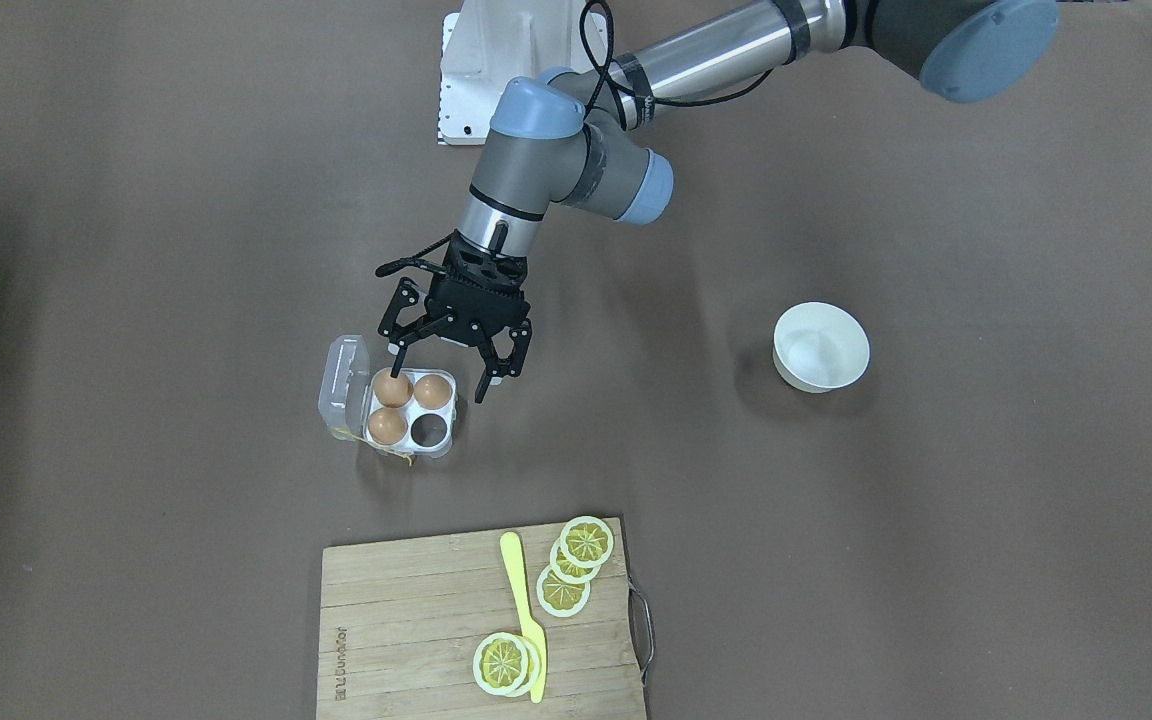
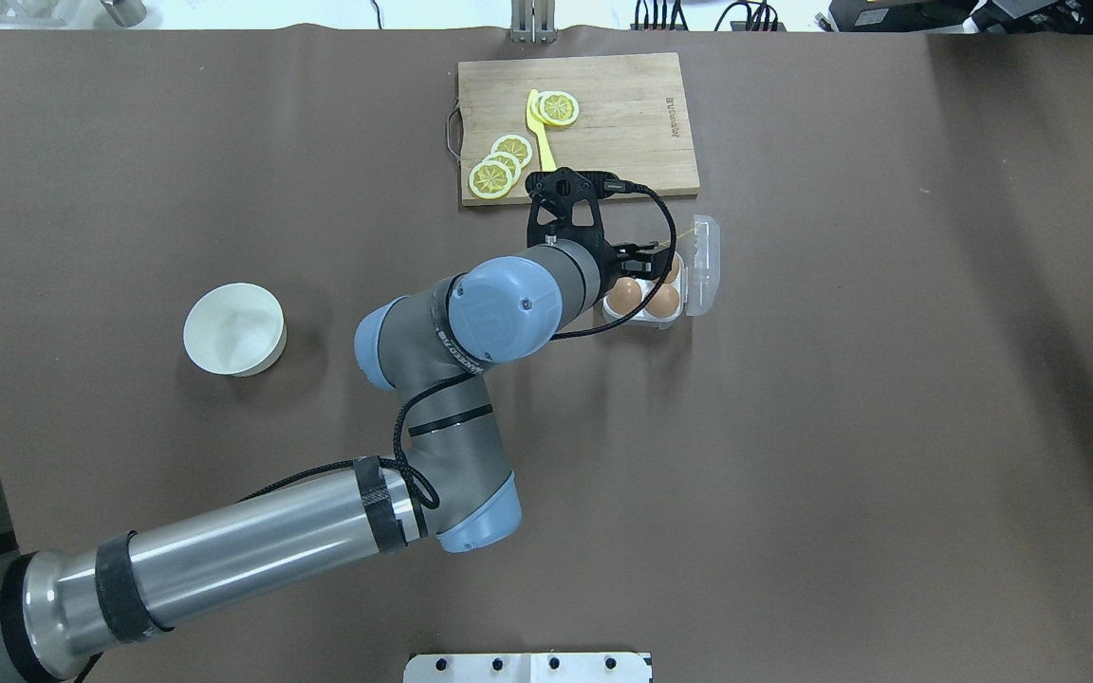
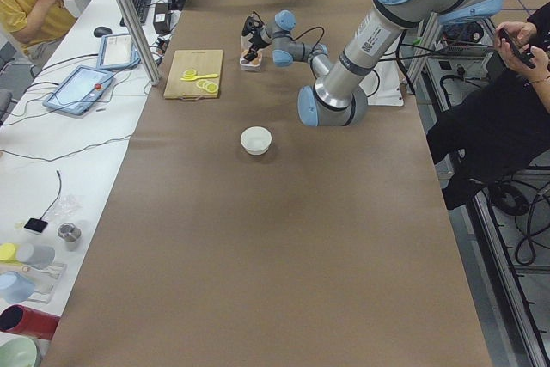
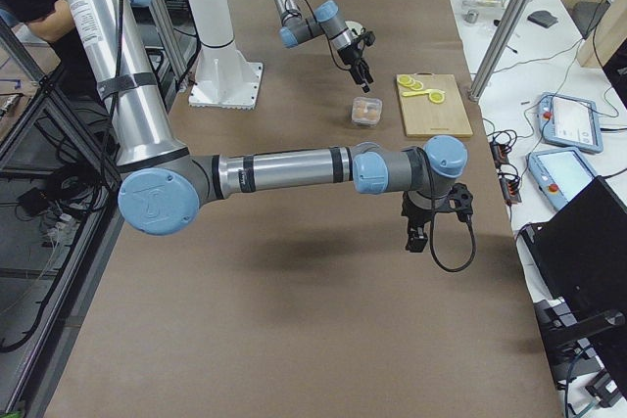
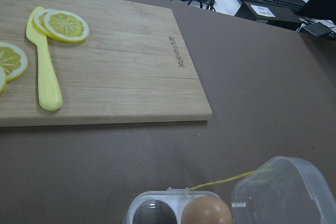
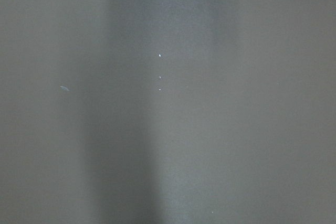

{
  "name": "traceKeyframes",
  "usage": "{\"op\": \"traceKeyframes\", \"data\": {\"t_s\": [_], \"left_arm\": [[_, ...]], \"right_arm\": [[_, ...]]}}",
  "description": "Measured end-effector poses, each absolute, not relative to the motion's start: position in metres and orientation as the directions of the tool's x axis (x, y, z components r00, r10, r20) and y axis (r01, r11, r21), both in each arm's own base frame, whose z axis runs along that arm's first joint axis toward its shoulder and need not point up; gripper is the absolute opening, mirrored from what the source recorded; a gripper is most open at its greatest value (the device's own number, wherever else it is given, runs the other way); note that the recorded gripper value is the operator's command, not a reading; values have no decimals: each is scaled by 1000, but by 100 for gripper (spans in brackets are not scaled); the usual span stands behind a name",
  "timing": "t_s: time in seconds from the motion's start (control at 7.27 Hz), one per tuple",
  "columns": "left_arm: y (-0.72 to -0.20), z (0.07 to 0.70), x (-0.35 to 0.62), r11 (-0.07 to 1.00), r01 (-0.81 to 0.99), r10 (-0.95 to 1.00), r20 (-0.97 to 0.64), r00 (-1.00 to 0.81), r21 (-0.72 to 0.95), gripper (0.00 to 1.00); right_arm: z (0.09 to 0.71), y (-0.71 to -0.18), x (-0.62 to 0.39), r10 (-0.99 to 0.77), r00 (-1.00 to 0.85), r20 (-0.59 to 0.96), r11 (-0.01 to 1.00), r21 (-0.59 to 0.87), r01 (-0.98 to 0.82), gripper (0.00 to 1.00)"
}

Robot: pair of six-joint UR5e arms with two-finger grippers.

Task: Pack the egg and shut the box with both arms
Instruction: 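Withdraw the left gripper away while the right gripper moves toward the egg box lid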

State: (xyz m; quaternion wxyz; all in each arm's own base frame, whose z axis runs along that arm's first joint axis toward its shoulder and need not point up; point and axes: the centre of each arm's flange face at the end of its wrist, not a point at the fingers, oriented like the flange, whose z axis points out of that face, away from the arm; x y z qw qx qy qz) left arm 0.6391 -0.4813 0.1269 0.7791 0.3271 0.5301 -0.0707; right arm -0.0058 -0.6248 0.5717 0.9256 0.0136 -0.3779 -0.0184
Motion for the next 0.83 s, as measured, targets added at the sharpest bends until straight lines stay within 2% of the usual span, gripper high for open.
{"op": "traceKeyframes", "data": {"t_s": [0.28, 0.55, 0.69, 0.83], "left_arm": [[-515, 159, 571, 821, 330, 280, -831, 480, 467, 99], [-551, 180, 463, 859, 182, 322, -781, 535, 479, 98], [-566, 196, 415, 865, 121, 346, -752, 561, 488, 98], [-585, 221, 365, 866, 61, 375, -727, 575, 496, 98]], "right_arm": [[538, -626, -19, -109, 707, 699, 993, 111, 44, 100], [489, -617, -55, -220, 695, 685, 972, 213, 99, 100], [469, -617, -89, -279, 688, 670, 958, 249, 146, 97], [448, -615, -124, -335, 676, 657, 940, 283, 191, 76]]}}
